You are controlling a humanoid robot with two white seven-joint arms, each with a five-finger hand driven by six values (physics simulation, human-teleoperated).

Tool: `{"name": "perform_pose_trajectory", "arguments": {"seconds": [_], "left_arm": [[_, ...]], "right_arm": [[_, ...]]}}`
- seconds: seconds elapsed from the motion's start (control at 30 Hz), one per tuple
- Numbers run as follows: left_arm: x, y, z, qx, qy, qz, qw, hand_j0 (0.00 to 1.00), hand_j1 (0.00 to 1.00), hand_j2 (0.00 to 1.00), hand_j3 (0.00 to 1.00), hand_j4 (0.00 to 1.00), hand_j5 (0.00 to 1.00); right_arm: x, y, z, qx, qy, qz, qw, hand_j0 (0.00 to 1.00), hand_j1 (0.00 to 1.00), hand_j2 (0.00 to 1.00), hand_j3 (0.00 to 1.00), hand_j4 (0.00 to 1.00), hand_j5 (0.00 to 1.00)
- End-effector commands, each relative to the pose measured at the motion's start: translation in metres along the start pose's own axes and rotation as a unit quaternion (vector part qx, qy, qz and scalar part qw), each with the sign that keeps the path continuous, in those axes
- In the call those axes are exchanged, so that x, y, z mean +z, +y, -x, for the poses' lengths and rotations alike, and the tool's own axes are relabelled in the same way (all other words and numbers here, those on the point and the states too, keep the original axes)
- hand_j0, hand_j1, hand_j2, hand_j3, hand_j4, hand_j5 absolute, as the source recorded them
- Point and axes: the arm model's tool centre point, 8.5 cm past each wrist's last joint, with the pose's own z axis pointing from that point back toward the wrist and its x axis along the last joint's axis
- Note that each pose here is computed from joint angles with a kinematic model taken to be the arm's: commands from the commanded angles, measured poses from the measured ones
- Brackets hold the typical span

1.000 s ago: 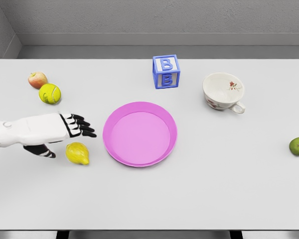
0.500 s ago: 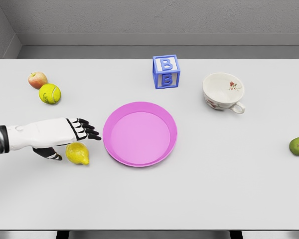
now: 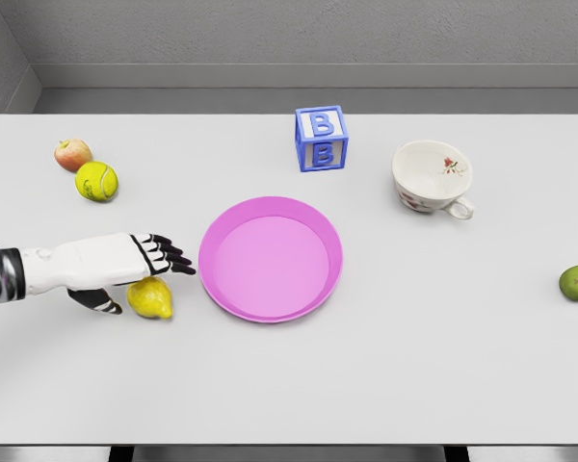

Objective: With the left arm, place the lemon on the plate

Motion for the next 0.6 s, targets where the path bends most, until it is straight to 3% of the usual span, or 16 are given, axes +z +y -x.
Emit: {"name": "perform_pose_trajectory", "arguments": {"seconds": [0.0,0.57], "left_arm": [[-0.0003,0.0003,0.0,0.002,0.0,-0.002,1.0,1.0,1.0,1.0,1.0,1.0,1.0],[-0.0014,-0.0019,0.0022,0.003,0.004,-0.001,1.0,1.0,1.0,1.0,1.0,1.0,1.0]], "right_arm": [[0.0,0.0,0.0,0.0,0.0,0.0,1.0,1.0,1.0,1.0,1.0,1.0,1.0],[0.0,0.0,0.0,0.0,0.0,0.0,1.0,1.0,1.0,1.0,1.0,1.0,1.0]]}}
